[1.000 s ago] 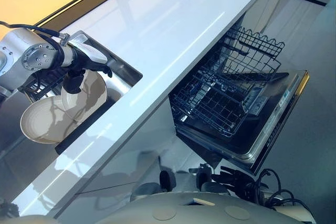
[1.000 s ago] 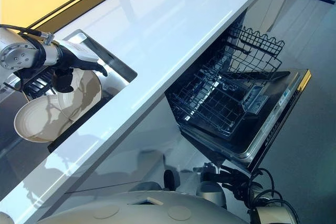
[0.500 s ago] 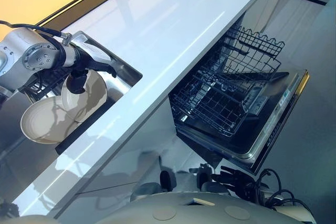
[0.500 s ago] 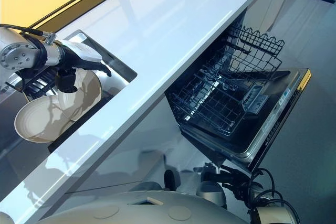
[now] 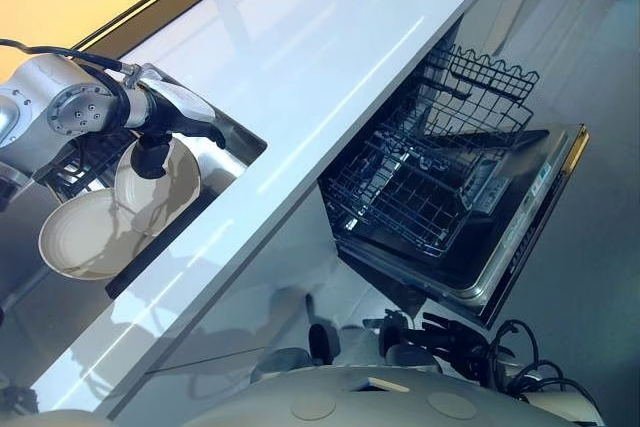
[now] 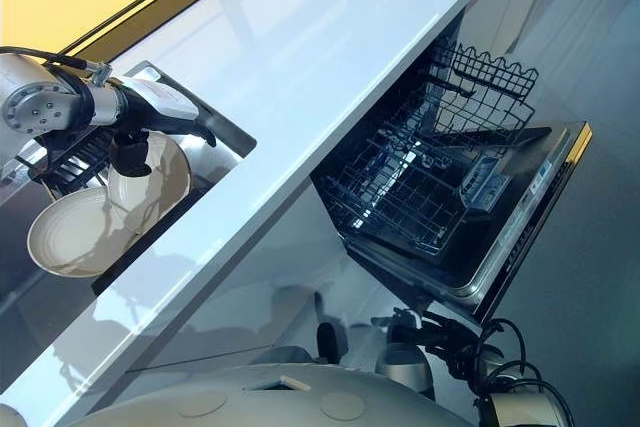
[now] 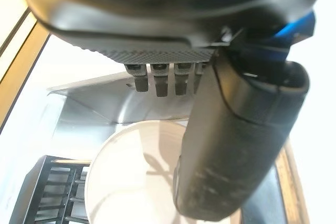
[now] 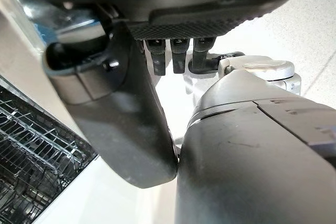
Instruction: Pick up plates and place into dishwasher.
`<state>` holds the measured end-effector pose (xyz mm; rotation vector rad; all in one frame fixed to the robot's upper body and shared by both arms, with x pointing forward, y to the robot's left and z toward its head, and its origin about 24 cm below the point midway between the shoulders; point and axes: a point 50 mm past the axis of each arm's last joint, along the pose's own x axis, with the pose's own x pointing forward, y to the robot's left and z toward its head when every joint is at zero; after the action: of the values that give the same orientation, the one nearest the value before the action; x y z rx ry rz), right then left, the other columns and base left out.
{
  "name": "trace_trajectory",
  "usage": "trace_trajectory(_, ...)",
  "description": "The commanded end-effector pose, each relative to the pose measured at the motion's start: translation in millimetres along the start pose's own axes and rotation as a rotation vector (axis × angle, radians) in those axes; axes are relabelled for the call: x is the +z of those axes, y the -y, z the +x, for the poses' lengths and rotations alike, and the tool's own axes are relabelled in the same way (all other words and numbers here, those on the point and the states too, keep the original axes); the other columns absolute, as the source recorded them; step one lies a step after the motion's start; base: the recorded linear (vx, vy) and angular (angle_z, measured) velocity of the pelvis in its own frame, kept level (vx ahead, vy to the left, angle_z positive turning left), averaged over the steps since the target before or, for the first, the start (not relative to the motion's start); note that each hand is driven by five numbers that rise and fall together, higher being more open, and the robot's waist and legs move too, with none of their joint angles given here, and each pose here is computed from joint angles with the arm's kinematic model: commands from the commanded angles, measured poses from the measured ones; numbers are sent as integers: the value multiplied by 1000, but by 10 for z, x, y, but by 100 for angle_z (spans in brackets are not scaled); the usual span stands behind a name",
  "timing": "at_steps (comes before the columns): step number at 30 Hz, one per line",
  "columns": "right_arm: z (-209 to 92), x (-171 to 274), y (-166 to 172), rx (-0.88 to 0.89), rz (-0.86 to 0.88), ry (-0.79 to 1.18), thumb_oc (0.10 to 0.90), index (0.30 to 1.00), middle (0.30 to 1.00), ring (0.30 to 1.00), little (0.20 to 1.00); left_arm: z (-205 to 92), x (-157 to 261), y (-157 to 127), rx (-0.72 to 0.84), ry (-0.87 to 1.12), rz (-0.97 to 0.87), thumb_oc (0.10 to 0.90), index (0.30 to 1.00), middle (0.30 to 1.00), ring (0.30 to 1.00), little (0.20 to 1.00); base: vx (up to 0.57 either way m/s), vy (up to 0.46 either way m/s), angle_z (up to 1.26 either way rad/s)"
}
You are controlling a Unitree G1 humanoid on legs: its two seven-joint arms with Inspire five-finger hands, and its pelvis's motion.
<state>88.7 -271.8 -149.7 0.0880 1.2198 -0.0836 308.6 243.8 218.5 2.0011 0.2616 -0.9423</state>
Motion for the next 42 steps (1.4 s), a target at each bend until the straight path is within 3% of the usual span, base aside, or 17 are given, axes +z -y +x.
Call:
trace_trajectory(1, -132, -115, 314, -66, 0, -38, 800, 900, 900, 900, 900, -398, -343, -306, 159, -171, -43, 800, 900, 900, 900, 900, 0, 0, 0)
trace_trajectory(26, -143, 16, 364, -73, -36, -7, 800, 900, 900, 900, 900, -104, -531, 98, 89, -226, -167, 800, 900, 900, 900, 900, 2, 6, -3)
trace_trajectory(27, -141, 22, 361, -73, -39, -8, 800, 900, 900, 900, 900, -95, -528, 108, 89, -222, -166, 633, 756, 756, 756, 733, 0, 0, 0)
trace_trajectory(28, -139, 22, 358, -74, -38, -6, 800, 900, 900, 900, 900, -70, -515, 117, 92, -214, -173, 317, 486, 486, 486, 417, 0, 0, 0)
trace_trajectory(29, -139, 28, 358, -73, -39, -5, 800, 900, 900, 900, 900, -61, -506, 115, 98, -211, -170, 171, 361, 361, 361, 271, 0, 0, 0)
trace_trajectory(30, -139, 29, 358, -73, -41, -5, 800, 900, 900, 900, 900, -55, -502, 116, 100, -207, -169, 100, 300, 300, 300, 200, 0, 0, 0)
trace_trajectory(42, -122, 60, 327, -64, -44, -1, 800, 900, 900, 900, 900, -14, -452, 47, 133, -212, -122, 100, 300, 300, 300, 200, -1, -1, 0)
